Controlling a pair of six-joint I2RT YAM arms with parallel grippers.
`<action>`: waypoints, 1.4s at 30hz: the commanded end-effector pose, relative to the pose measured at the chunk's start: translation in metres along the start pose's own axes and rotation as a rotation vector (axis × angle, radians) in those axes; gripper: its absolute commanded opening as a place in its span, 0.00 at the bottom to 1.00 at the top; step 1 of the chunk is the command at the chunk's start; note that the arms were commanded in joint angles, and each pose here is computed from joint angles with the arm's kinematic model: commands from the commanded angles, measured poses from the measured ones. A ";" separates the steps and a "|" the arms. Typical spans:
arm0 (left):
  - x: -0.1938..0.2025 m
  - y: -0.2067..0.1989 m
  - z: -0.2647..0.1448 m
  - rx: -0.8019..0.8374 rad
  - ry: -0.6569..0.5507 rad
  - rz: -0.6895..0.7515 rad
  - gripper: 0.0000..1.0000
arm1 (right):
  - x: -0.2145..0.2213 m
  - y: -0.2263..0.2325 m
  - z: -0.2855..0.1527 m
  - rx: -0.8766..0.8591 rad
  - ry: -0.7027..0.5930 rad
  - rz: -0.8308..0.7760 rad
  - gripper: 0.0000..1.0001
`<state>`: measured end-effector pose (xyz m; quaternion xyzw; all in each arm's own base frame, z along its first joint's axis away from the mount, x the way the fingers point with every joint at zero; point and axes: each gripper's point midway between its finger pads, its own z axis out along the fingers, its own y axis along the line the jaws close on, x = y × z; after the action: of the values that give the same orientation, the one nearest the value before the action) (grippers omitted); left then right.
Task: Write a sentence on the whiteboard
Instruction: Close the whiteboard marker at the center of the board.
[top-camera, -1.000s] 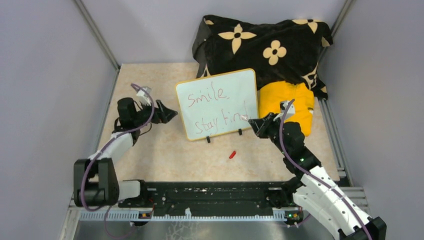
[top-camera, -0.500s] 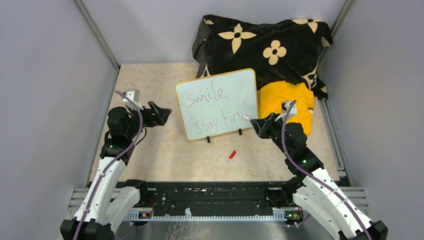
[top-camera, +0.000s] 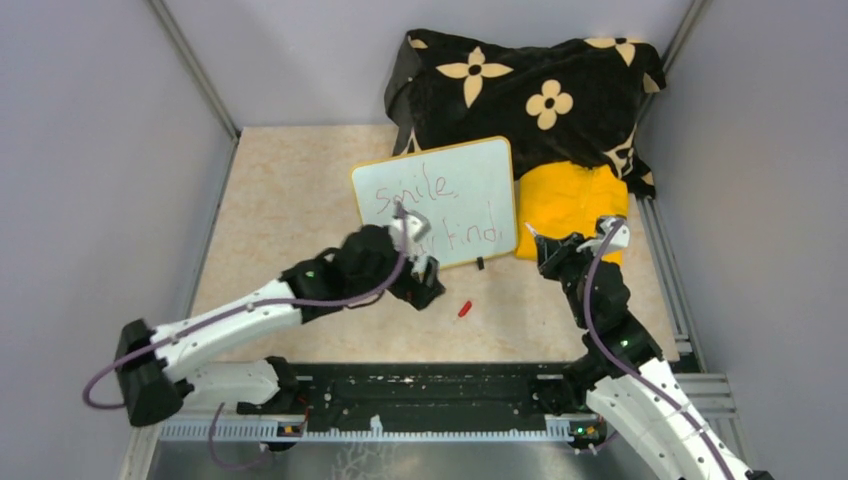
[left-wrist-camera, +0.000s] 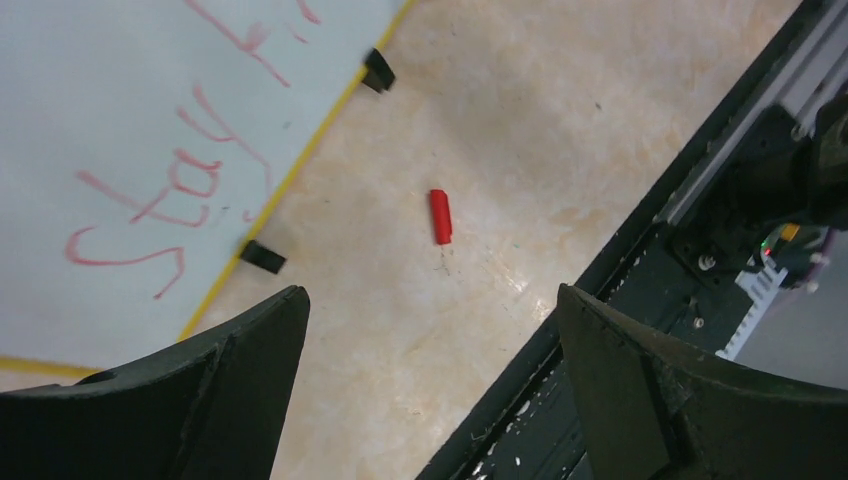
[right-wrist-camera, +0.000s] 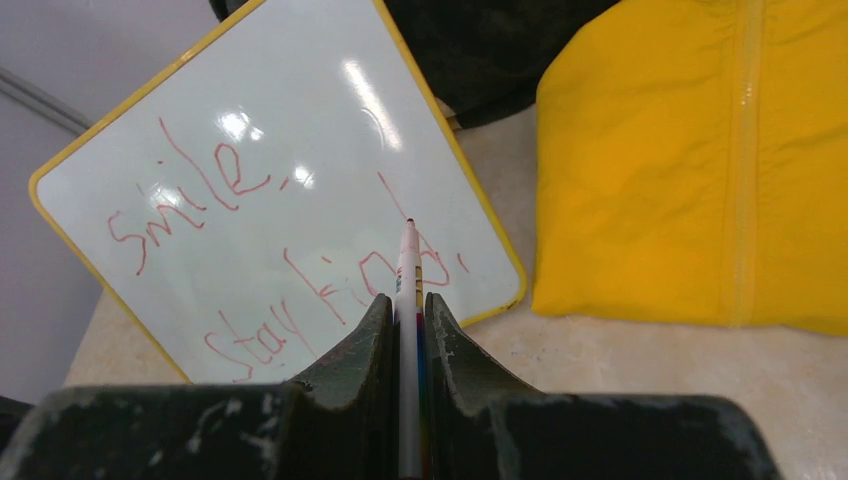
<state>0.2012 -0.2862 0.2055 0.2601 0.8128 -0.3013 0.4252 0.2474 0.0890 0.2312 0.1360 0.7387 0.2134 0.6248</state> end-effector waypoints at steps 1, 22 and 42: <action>0.023 -0.020 0.033 -0.113 0.148 0.152 0.99 | -0.018 -0.015 -0.007 0.076 -0.081 -0.010 0.00; 0.128 -0.055 0.138 0.031 0.661 0.170 0.76 | -0.049 -0.024 -0.039 0.085 -0.198 0.009 0.00; 0.141 -0.021 0.162 -0.109 0.729 0.171 0.57 | -0.050 -0.021 -0.039 0.069 -0.199 0.006 0.00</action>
<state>0.1966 -0.3982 0.0222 0.4016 0.8952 -0.1207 0.1508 0.2228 0.0417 0.2455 0.1823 0.7026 0.1579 0.6695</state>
